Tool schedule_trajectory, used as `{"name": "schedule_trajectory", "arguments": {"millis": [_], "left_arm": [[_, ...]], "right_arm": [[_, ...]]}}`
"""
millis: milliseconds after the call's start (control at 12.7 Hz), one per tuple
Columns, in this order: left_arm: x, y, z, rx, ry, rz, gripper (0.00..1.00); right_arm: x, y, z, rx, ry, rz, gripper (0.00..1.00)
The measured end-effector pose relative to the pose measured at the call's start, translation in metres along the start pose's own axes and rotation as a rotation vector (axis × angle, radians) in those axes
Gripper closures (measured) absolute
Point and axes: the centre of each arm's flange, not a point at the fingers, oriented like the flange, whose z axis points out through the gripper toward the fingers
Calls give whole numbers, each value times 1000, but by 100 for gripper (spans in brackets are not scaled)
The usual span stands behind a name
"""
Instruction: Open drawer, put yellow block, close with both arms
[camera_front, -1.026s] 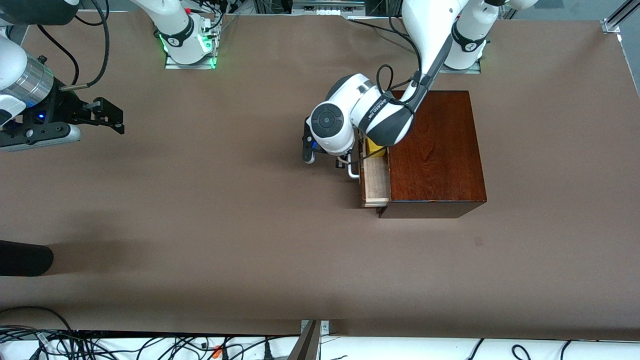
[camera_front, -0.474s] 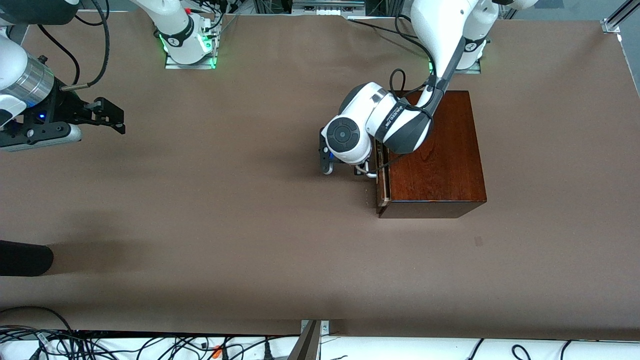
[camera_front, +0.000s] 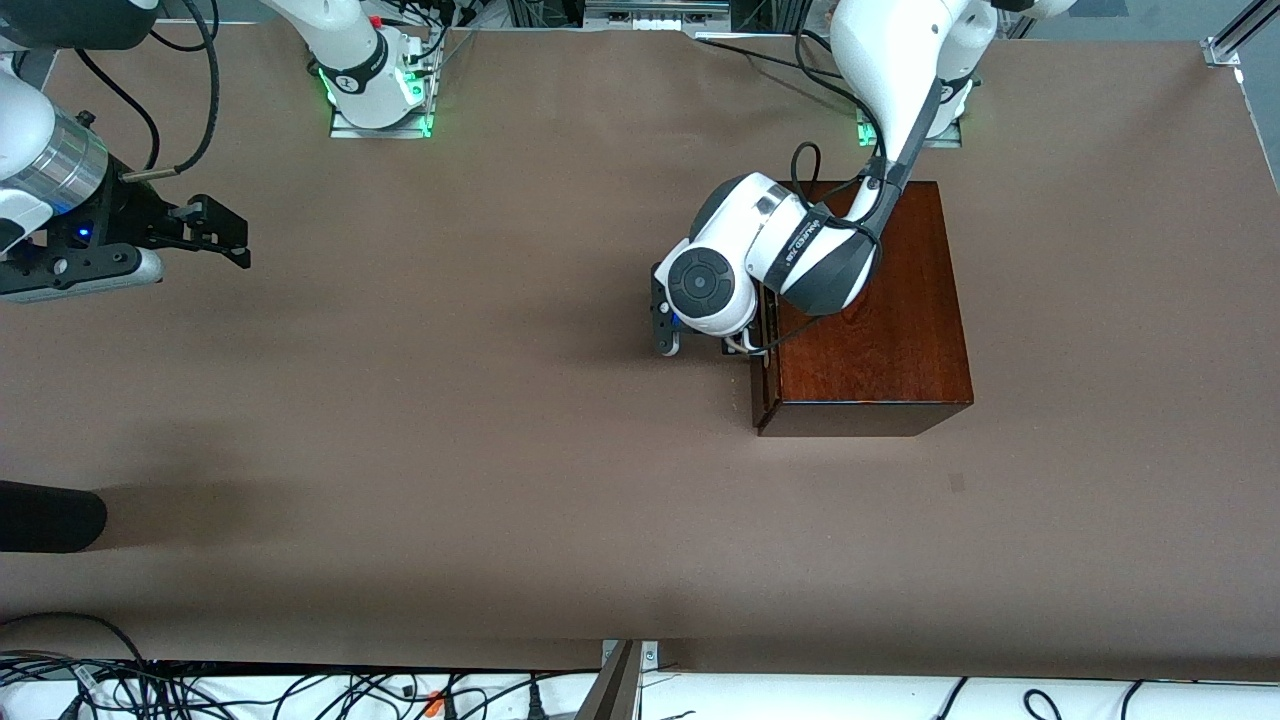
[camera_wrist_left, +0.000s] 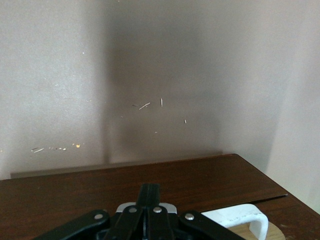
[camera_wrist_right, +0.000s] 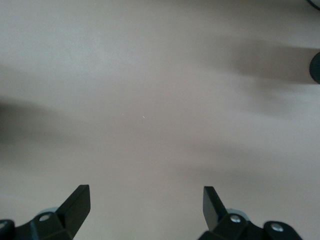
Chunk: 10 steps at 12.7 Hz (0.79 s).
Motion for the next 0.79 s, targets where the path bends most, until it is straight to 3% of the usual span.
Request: {"name": "schedule_trajectory", "arguments": {"millis": [316, 553, 789], "left_arm": [[-2, 0, -3, 5, 1, -1, 99], [-6, 0, -15, 23, 13, -6, 71], [-14, 13, -72, 82, 80, -85, 38]], "right_arm": [[0, 0, 0, 0, 0, 0, 0], [0, 0, 0, 0, 0, 0, 0], [0, 0, 0, 0, 0, 0, 0]]}}
